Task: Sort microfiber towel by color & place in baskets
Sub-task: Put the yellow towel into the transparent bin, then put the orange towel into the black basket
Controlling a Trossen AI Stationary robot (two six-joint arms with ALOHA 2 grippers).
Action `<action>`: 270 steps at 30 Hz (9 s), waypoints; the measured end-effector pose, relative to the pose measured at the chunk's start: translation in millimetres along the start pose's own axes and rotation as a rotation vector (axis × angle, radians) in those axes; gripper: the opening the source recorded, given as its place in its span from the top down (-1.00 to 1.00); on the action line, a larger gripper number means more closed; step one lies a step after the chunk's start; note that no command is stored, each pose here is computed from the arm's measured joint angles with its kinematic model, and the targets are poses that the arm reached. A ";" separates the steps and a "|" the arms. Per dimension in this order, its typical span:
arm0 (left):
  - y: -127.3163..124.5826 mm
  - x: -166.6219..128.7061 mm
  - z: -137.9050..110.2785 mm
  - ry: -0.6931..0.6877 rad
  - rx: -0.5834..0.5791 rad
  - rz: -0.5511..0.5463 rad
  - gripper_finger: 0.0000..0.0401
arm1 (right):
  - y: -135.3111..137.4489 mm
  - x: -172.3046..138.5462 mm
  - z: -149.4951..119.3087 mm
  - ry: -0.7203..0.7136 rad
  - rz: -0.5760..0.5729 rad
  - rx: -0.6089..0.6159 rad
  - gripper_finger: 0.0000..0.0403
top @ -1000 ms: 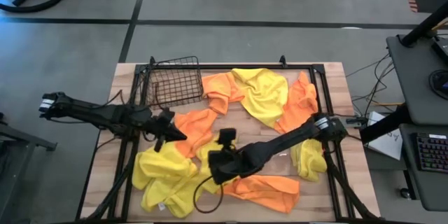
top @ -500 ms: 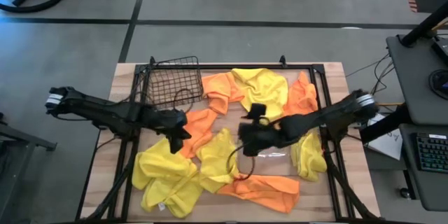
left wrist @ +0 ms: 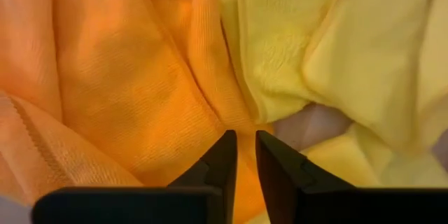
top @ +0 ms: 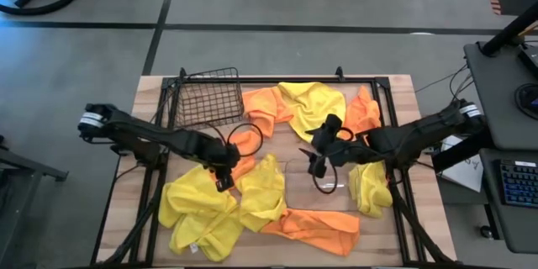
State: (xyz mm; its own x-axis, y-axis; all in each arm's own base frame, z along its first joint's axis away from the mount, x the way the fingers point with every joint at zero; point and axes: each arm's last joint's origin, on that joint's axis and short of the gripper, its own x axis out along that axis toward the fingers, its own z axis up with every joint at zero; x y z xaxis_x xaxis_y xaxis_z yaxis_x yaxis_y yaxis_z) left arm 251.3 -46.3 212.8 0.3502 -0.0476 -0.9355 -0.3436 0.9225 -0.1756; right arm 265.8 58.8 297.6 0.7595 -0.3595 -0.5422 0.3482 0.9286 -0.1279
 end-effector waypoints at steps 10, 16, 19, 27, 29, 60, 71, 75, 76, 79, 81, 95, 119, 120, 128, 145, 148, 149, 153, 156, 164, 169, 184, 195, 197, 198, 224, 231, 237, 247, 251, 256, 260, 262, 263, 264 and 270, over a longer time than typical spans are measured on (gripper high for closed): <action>-5.2 12.9 -3.6 0.019 0.064 0.079 0.43 | 1.8 0.9 -8.0 0.115 0.080 0.146 -0.45; -10.8 7.6 -7.5 -0.011 0.112 0.085 0.40 | -13.7 -5.3 -16.8 0.272 -0.047 0.349 -0.42; -12.2 6.8 -6.5 -0.031 0.138 0.077 0.40 | -25.3 -1.1 -22.1 0.340 -0.115 0.407 -0.42; -17.1 5.4 0.1 -0.108 0.195 0.034 0.41 | -68.8 22.8 -23.8 0.475 -0.182 0.535 -0.47; -17.5 3.0 -0.6 -0.115 0.210 0.031 0.41 | -82.7 30.0 -23.6 0.500 -0.193 0.558 -0.50; -15.7 -81.4 -6.4 -0.582 0.422 0.066 0.41 | -161.8 158.0 -76.4 0.743 -0.185 0.462 -0.55; -15.4 -79.1 -5.2 -0.587 0.411 0.107 0.41 | -166.0 178.7 -88.1 0.740 -0.186 0.455 -0.44; -16.0 -77.3 -4.7 -0.582 0.411 0.109 0.41 | -167.1 181.7 -91.9 0.752 -0.190 0.459 -0.18; -16.0 -77.3 -4.6 -0.582 0.411 0.109 0.41 | -167.1 183.4 -93.8 0.760 -0.187 0.461 -0.10; -15.7 -78.2 -3.9 -0.598 0.402 0.126 0.41 | -165.5 188.8 -97.8 0.775 -0.170 0.461 0.15; -15.2 -78.9 -3.6 -0.609 0.395 0.144 0.41 | -164.6 191.9 -100.9 0.788 -0.155 0.463 0.32; -15.5 -80.0 -2.4 -0.631 0.381 0.155 0.41 | -170.8 148.9 -59.9 0.609 -0.169 0.452 0.94; -15.9 -86.2 -1.2 -0.681 0.365 0.133 0.41 | -107.9 -63.4 45.1 -0.306 0.150 0.362 0.94; -15.3 -87.9 -1.8 -0.686 0.363 0.130 0.41 | -102.4 -68.5 45.7 -0.318 0.198 0.362 0.94; -11.0 -102.1 -5.9 -0.736 0.335 0.101 0.41 | -48.1 -85.5 40.4 -0.261 0.564 0.258 0.94; -20.5 -98.5 -10.7 -0.714 0.307 0.036 0.41 | -1.1 -57.1 -12.4 0.222 0.258 0.318 0.94; -23.1 -98.6 -12.7 -0.712 0.317 0.025 0.41 | 10.8 -44.9 -14.6 0.271 0.298 0.314 0.94; -23.8 -98.6 -13.3 -0.712 0.313 0.020 0.41 | 15.9 -40.3 -15.0 0.288 0.325 0.312 0.94; -27.3 -98.9 -16.2 -0.709 0.310 -0.001 0.41 | 38.6 -25.5 -18.1 0.331 0.429 0.285 0.94; -30.9 -98.4 -18.9 -0.704 0.306 -0.019 0.41 | 47.4 -18.4 -24.9 0.374 0.418 0.267 0.94; -40.2 -98.9 -27.8 -0.692 0.302 -0.073 0.41 | 43.6 -9.6 -44.7 0.505 0.199 0.279 0.93; -40.9 -98.9 -28.7 -0.689 0.286 -0.084 0.41 | 44.4 -7.2 -47.9 0.527 0.180 0.266 0.81; -40.0 -94.8 -30.6 -0.660 0.238 -0.085 0.41 | 33.1 -21.6 -46.6 0.565 0.192 0.271 -0.13; -48.1 -76.5 -26.1 -0.606 0.209 -0.059 0.41 | 21.2 -39.5 -37.6 0.517 0.249 0.316 -0.41; -49.3 -75.2 -25.2 -0.604 0.196 -0.062 0.41 | 19.9 -38.4 -36.9 0.493 0.221 0.313 -0.37; -49.8 -74.2 -24.9 -0.602 0.188 -0.062 0.41 | 19.6 -36.5 -36.8 0.486 0.209 0.305 -0.34; -59.3 -56.2 -25.2 -0.549 0.120 -0.060 0.41 | 46.6 55.8 -48.0 0.503 0.342 -0.042 0.91; -61.5 -48.6 -25.1 -0.514 0.132 -0.053 0.41 | 52.5 61.4 -60.1 0.568 0.302 -0.081 0.94; -59.9 -30.4 -31.6 -0.367 0.130 -0.009 0.41 | 54.9 67.9 -65.7 0.588 0.281 -0.099 0.94; -43.4 18.1 -18.0 -0.168 0.030 0.122 0.41 | 44.1 45.6 -49.5 0.529 0.297 -0.028 0.94; -29.4 37.0 -6.9 -0.113 0.013 0.177 0.41 | 40.5 35.9 -43.8 0.504 0.307 0.001 0.94; -10.6 49.1 6.3 -0.088 -0.011 0.227 0.41 | 39.5 31.2 -40.8 0.486 0.315 0.016 0.94; -0.2 50.2 13.5 -0.121 -0.047 0.281 0.40 | 40.1 30.9 -41.0 0.486 0.316 0.015 0.94; 3.1 49.2 15.7 -0.127 -0.061 0.285 0.36 | 40.3 31.2 -41.0 0.485 0.317 0.016 0.94; 4.4 48.4 16.6 -0.130 -0.068 0.285 0.32 | 40.3 31.3 -41.0 0.485 0.317 0.016 0.94; 5.5 47.6 17.8 -0.135 -0.079 0.286 0.28 | 40.4 31.3 -40.9 0.485 0.318 0.016 0.94; 13.7 56.1 24.2 -0.156 -0.154 0.323 -0.08 | 40.5 31.4 -40.6 0.482 0.318 0.023 0.94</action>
State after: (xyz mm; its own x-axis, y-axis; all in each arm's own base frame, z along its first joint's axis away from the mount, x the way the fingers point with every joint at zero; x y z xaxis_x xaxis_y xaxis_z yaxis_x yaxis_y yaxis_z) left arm 287.3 -27.1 165.3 0.3271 0.3057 -0.8942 -0.5805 0.8116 0.0651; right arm 281.5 88.8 241.6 0.4945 0.0239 -0.8688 0.1599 0.9800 0.1180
